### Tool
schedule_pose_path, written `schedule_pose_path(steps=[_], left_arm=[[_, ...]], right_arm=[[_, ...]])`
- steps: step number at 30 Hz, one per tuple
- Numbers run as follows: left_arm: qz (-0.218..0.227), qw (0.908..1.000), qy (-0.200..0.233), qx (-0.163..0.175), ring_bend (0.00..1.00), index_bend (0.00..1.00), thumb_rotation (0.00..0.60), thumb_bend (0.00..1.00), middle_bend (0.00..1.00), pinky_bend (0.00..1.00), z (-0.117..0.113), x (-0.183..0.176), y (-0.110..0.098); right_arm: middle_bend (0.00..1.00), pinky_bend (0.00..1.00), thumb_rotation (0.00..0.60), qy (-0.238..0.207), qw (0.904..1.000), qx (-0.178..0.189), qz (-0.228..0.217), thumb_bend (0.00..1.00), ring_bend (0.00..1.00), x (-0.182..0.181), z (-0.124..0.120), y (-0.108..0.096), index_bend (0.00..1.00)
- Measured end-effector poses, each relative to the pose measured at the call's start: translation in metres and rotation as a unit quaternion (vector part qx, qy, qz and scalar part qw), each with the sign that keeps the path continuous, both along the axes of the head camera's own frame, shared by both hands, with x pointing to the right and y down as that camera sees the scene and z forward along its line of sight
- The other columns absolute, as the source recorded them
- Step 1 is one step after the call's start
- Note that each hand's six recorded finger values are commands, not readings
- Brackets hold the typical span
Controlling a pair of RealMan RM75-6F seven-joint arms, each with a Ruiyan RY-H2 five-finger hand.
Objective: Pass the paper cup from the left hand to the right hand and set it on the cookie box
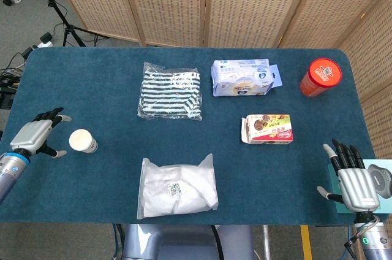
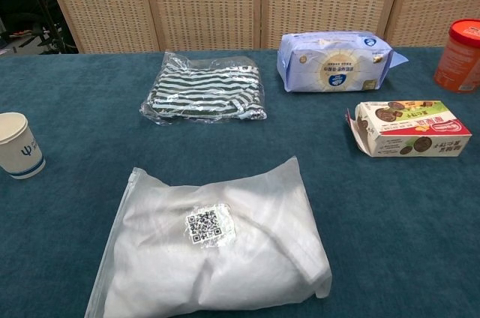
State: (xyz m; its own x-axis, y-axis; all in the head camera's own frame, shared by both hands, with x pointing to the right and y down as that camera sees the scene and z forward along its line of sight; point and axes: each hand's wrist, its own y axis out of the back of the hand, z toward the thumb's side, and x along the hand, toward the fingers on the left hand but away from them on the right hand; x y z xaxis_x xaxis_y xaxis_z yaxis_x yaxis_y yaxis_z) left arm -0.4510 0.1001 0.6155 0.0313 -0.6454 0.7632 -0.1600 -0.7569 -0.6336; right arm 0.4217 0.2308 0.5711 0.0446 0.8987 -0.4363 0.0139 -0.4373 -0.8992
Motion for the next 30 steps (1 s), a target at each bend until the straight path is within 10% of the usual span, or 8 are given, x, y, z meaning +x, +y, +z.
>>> schedule_pose_path(steps=[30], left_arm=[[0.04,0.9988,-0.022,-0.019,0.0,0.15,0.6,0.17,0.0,0.0,0.027,0.021,0.001]], right_arm=[[0.0,0.0,0.6,0.0,1.0,0.001,0.002,0.1,0.0,0.0,0.001,-0.001,0.0]])
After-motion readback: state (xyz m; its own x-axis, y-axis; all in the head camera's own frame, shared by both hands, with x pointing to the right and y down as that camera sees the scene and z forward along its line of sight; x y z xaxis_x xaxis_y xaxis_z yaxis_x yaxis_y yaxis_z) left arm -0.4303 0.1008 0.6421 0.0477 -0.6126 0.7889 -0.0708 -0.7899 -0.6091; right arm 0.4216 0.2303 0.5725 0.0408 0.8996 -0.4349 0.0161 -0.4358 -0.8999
